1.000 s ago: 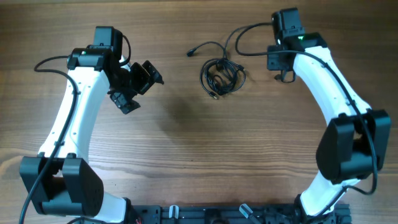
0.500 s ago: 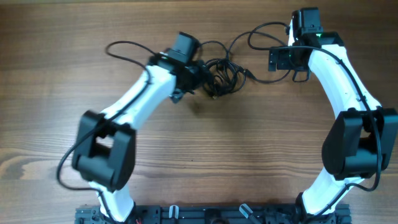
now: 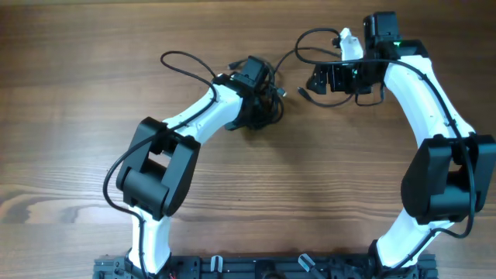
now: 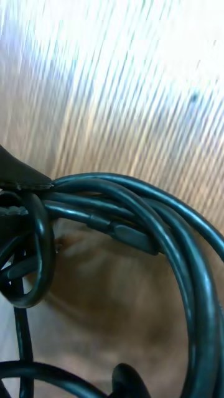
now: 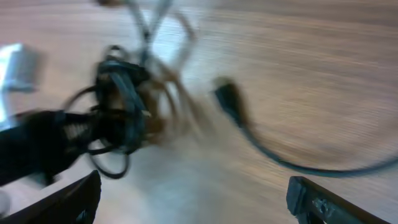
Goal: Untangle cables
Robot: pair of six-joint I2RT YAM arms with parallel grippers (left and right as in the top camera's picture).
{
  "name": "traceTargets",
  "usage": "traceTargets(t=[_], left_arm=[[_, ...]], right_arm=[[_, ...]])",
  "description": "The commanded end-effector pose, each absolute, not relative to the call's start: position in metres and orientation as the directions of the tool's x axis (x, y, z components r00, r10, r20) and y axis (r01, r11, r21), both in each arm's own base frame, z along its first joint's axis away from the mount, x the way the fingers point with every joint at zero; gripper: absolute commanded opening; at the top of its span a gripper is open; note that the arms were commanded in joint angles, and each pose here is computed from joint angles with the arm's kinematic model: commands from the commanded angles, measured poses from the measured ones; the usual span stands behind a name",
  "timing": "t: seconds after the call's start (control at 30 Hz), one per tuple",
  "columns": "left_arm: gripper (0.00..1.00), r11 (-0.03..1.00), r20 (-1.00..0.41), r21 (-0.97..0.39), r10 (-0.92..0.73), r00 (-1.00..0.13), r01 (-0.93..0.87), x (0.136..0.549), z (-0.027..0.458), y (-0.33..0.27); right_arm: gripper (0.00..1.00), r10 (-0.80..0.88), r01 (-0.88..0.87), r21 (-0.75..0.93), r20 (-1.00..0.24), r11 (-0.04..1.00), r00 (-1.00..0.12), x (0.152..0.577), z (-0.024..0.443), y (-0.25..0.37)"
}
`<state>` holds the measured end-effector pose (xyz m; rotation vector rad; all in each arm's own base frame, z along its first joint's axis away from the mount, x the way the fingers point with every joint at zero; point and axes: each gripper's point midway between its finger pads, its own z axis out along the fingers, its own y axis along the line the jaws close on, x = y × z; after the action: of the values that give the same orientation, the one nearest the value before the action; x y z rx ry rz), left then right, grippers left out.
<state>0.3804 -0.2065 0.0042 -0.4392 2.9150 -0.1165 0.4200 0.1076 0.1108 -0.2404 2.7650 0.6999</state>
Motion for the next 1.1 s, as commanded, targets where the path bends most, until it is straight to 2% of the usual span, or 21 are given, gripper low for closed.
traceTargets(t=[0.0,0.1,0.2,0.23,0.3,0.37,0.4,0.5,0.53,0.57,0.63,0.7,0.73,0.77,0.8,0.83,0.87,0.9,0.97,1.0,1.07], left_arm=[[0.04,1.0,-0.082,-0.005,0.023,-0.996,0.024,0.361,-0.005,-0.17],[0.04,0.963,-0.095,-0.223,0.134,-0.986,0.153,0.361,0.026,-0.189],[0.04,0.792,-0.228,-0.544,0.176,-0.958,0.275,0.365,0.103,-0.213],[0.04,0.725,-0.266,-0.622,0.162,-0.95,0.297,0.364,0.13,-0.215],[0.04,0.541,-0.306,-0.777,0.124,-0.944,0.322,0.356,0.185,-0.218],[0.04,0.352,-0.281,-0.889,0.091,-0.955,0.295,0.349,0.222,-0.218],[0.04,0.31,-0.237,-0.918,0.067,-0.969,0.246,0.349,0.229,-0.215],[0.04,0.119,-0.197,-0.972,0.067,-0.978,0.204,0.344,0.263,-0.21],[0.04,0.087,-0.156,-0.983,0.063,-0.986,0.161,0.346,0.27,-0.208],[0.04,0.088,-0.081,-0.992,0.049,-0.996,0.085,0.349,0.272,-0.206],[0.04,0.086,-0.036,-0.995,0.046,-0.998,0.04,0.35,0.273,-0.206],[0.04,0.086,0.02,-0.996,0.044,-0.999,-0.016,0.349,0.274,-0.207],[0.04,0.088,0.076,-0.993,0.038,-0.996,-0.073,0.349,0.274,-0.207],[0.04,0.09,0.135,-0.987,0.033,-0.99,-0.132,0.35,0.274,-0.207],[0.04,0.091,0.161,-0.983,0.029,-0.986,-0.158,0.35,0.274,-0.207],[0.04,0.09,0.176,-0.981,0.026,-0.984,-0.173,0.352,0.275,-0.207],[0.04,0.092,0.208,-0.974,0.019,-0.978,-0.206,0.353,0.276,-0.207],[0.04,0.09,0.233,-0.969,0.015,-0.972,-0.23,0.355,0.277,-0.207],[0.04,0.085,0.237,-0.968,0.007,-0.972,-0.235,0.36,0.28,-0.206],[0.04,0.085,0.23,-0.97,0.004,-0.973,-0.229,0.361,0.28,-0.205],[0.04,0.113,0.238,-0.964,-0.038,-0.971,-0.241,0.367,0.274,-0.204]], right_arm=[[0.96,-0.149,-0.325,0.625,-0.317,0.709,-0.936,0.406,0.129,0.154],[0.96,-0.199,-0.357,0.645,-0.306,0.675,-0.931,0.393,0.131,0.173],[0.96,-0.184,-0.363,0.752,-0.315,0.55,-0.931,0.386,0.152,0.191],[0.96,-0.164,-0.37,0.797,-0.333,0.477,-0.929,0.386,0.165,0.194],[0.96,-0.107,-0.384,0.888,-0.369,0.251,-0.923,0.384,0.205,0.198],[0.96,-0.066,-0.404,0.913,-0.4,0.059,-0.914,0.381,0.239,0.196],[0.96,-0.051,-0.418,0.907,-0.42,-0.046,-0.906,0.378,0.257,0.194],[0.95,-0.053,-0.383,0.921,-0.387,-0.072,-0.921,0.384,0.265,0.193],[0.92,-0.054,-0.402,0.913,-0.406,-0.074,-0.912,0.387,0.267,0.193],[0.88,-0.055,-0.422,0.904,-0.426,-0.074,-0.903,0.39,0.268,0.193],[0.67,-0.054,-0.483,0.872,-0.487,-0.078,-0.872,0.394,0.271,0.193],[0.5,-0.059,-0.485,0.871,-0.49,-0.08,-0.87,0.394,0.271,0.195],[0.38,-0.063,-0.484,0.871,-0.489,-0.082,-0.87,0.393,0.271,0.197],[0.37,-0.067,-0.469,0.88,-0.474,-0.081,-0.878,0.393,0.271,0.198],[0.47,-0.072,-0.43,0.9,-0.435,-0.076,-0.897,0.392,0.271,0.199],[0.64,-0.075,-0.363,0.93,-0.366,-0.057,-0.927,0.394,0.269,0.2],[0.71,-0.069,-0.309,0.95,-0.311,-0.034,-0.948,0.398,0.268,0.199],[0.81,-0.044,-0.359,0.933,-0.358,0.001,-0.933,0.409,0.267,0.195],[0.92,0.052,-0.428,0.885,-0.443,0.183,-0.895,0.441,0.249,0.18],[0.95,0.083,-0.433,0.871,-0.461,0.234,-0.883,0.451,0.244,0.17],[0.96,0.106,-0.5,0.848,-0.521,0.174,-0.847,0.457,0.265,0.149]])
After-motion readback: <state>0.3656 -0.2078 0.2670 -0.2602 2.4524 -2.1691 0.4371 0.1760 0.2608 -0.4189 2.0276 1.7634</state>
